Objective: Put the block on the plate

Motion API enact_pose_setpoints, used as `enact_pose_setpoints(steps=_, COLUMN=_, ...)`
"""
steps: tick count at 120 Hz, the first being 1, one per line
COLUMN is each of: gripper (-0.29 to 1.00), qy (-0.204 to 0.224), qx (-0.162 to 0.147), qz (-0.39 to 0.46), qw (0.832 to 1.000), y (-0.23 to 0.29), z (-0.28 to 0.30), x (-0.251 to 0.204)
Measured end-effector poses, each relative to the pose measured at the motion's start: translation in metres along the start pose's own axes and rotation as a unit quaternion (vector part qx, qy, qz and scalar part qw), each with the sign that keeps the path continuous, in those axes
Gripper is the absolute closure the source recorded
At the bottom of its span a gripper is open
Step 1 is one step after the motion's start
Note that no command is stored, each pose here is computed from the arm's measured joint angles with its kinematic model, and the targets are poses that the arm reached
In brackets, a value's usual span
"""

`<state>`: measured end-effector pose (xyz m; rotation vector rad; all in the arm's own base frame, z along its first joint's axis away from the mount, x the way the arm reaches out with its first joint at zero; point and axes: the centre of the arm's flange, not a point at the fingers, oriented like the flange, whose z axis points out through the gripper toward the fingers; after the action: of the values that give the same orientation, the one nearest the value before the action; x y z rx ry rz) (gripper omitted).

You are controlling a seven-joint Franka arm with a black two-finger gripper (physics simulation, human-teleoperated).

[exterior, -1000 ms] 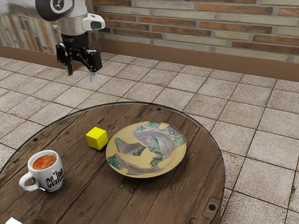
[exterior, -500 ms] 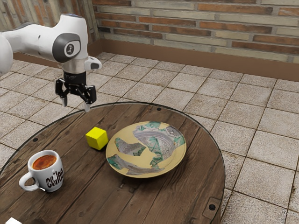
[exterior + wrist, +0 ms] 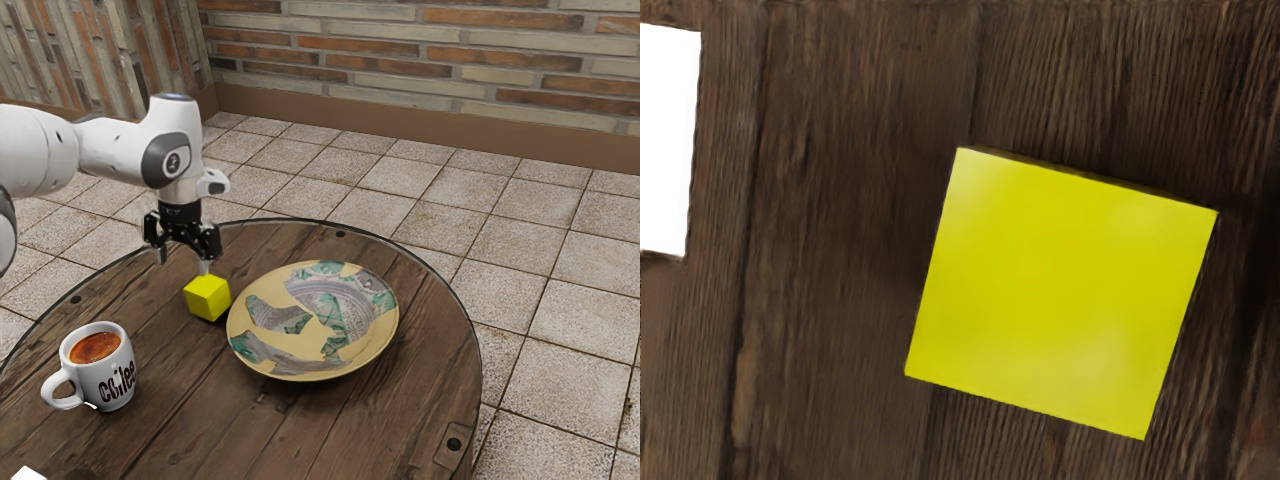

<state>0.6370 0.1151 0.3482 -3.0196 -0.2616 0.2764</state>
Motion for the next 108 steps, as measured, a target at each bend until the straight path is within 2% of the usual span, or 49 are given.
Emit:
enact_pose_setpoints(steps=32, gripper=0.00, qy=0.036, qx=-0.016, qz=0.013, qw=0.999, y=0.010, z=0.001, x=0.036)
enact_pose_setpoints(steps=50, gripper=0.00, qy=0.024, qx=-0.023, qz=0.021, qw=0.999, y=0.018, z=0.032, x=0.046)
enact_pose_setpoints(steps=94, gripper=0.00, qy=0.002, qx=-0.029, qz=0.024, qw=0.999, y=0.014, z=0.075, x=0.038)
enact_pose_setpoints(steps=108, gripper=0.06, qy=0.003, qx=-0.031, qz=0.024, qw=0.999, y=0.015, z=0.079, x=0.040)
